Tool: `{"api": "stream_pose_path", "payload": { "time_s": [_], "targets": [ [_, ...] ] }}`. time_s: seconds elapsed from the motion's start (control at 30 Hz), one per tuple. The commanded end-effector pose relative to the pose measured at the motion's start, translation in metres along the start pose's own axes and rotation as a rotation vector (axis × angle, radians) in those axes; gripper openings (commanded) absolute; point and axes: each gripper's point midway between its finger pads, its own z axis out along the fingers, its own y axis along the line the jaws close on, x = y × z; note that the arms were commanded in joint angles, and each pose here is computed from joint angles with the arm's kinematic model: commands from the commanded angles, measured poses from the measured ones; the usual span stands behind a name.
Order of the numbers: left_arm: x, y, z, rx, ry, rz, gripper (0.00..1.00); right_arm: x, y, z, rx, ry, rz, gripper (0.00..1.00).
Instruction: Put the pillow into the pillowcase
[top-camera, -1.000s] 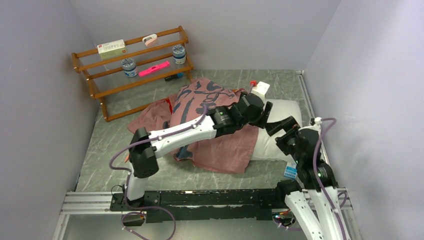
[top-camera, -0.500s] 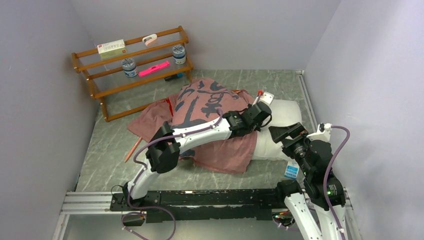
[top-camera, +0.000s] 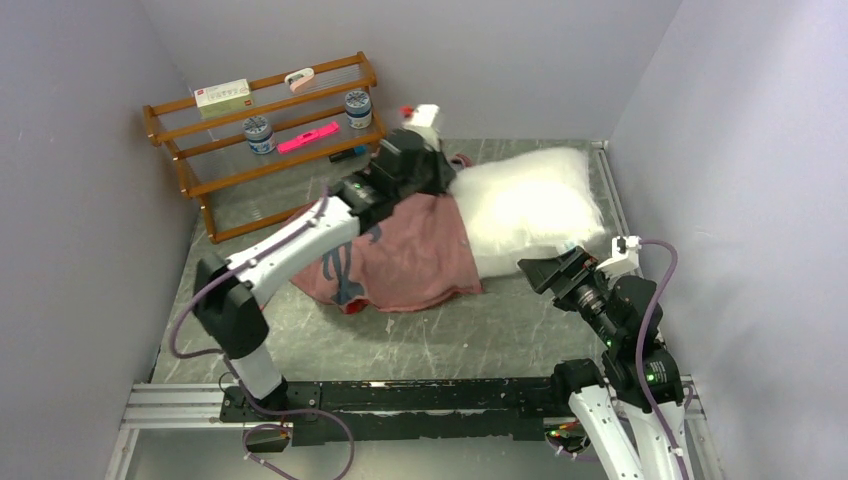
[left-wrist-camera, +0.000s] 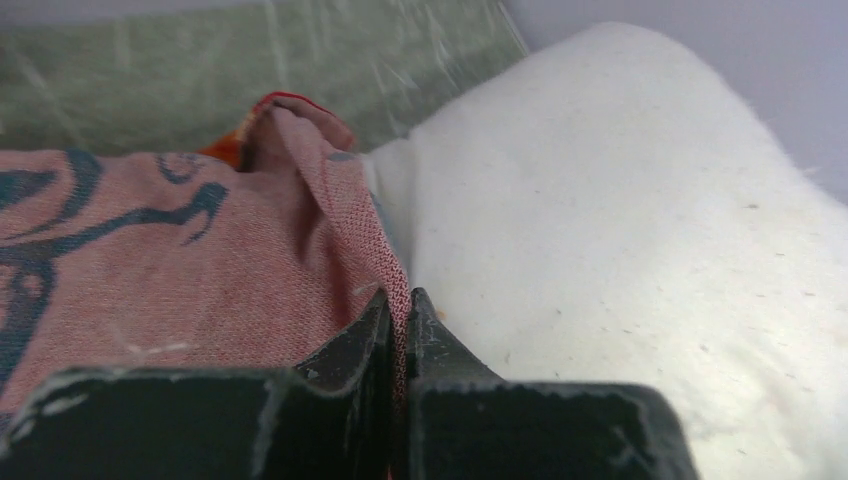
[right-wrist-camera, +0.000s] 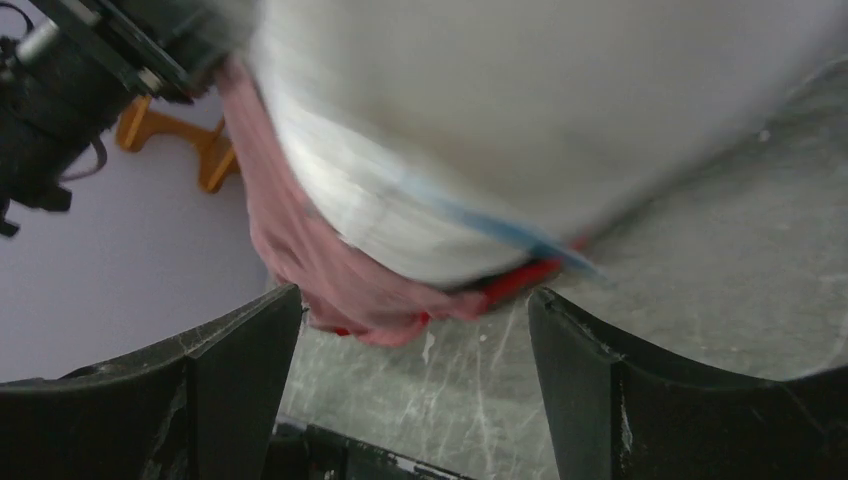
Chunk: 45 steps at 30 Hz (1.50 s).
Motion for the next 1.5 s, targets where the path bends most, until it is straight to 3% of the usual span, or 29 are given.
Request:
{"api": "stream_pose_path", "payload": {
  "time_s": [0.0, 0.27, 0.53, 0.63, 0.77, 0.97, 1.2, 1.3, 1.47],
  "targets": [
    [-0.073, 0.037, -0.044, 0.026, -0.159, -0.081, 0.05, 0.007, 0.029, -0.003, -0.179, 0.031, -0.025, 0.84],
    [-0.106, 0.117, -0.097, -0.009, -0.240, -0.188, 0.05, 0.015, 0.033, -0.004, -0.227, 0.058, 0.002, 0.70],
    [-0.124, 0.129, -0.143, 0.054, -0.274, -0.213, 0.05, 0.042, 0.015, 0.044, -0.145, 0.209, 0.326, 0.44],
    [-0.129, 0.129, -0.154, 0.064, -0.285, -0.218, 0.05, 0.045, 0.008, 0.068, -0.076, 0.253, 0.411, 0.56],
    [-0.131, 0.128, -0.163, 0.078, -0.296, -0.226, 0.05, 0.046, 0.002, 0.102, -0.029, 0.286, 0.459, 0.63],
    [-0.126, 0.129, -0.168, 0.096, -0.288, -0.244, 0.05, 0.045, 0.010, 0.143, -0.041, 0.282, 0.459, 0.63],
    [-0.122, 0.131, -0.172, 0.101, -0.287, -0.254, 0.05, 0.085, 0.035, 0.179, -0.049, 0.357, 0.365, 0.64],
    [-0.122, 0.129, -0.174, 0.111, -0.287, -0.259, 0.05, 0.092, 0.041, 0.197, -0.037, 0.341, 0.301, 0.64],
    [-0.125, 0.121, -0.180, 0.151, -0.283, -0.266, 0.05, 0.084, 0.012, 0.219, 0.114, 0.229, 0.155, 0.62]
  ]
}}
